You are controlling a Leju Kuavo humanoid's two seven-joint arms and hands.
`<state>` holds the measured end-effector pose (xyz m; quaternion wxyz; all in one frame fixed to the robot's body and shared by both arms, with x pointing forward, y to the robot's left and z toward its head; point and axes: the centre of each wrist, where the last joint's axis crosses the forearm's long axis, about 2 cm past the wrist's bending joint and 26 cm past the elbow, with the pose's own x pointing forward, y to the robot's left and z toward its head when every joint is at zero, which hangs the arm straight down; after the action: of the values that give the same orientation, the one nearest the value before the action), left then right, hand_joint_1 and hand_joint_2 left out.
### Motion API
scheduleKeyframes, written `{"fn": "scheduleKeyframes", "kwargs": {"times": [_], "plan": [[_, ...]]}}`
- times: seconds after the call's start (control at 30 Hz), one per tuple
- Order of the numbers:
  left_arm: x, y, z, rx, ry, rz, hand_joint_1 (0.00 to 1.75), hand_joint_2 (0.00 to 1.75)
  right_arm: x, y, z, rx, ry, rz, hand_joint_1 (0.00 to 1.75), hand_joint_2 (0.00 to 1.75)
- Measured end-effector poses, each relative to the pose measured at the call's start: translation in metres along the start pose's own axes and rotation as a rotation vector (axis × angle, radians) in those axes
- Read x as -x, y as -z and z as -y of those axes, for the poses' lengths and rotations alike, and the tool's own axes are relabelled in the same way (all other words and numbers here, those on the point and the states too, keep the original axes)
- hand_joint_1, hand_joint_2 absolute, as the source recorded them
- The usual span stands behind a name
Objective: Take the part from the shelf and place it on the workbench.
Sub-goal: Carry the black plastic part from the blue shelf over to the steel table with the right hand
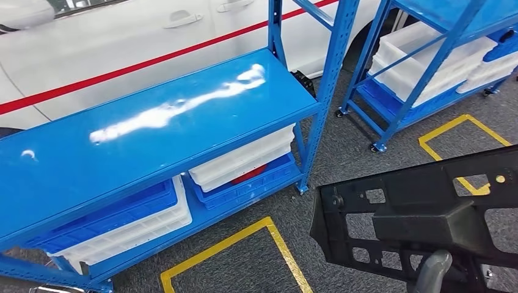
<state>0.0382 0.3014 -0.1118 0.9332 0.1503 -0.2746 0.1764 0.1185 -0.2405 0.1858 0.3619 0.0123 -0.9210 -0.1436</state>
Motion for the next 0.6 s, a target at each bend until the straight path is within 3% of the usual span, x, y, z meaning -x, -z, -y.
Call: {"fn": "scheduleKeyframes", "kwargs": {"times": [0.6], "plan": [[-0.002, 0.003, -0.007, -0.018, -0.012, -0.028, 0.00, 1.75, 0.025, -0.006, -0.013, 0.009, -0.010, -0.063, 1.75, 1.75]]}}
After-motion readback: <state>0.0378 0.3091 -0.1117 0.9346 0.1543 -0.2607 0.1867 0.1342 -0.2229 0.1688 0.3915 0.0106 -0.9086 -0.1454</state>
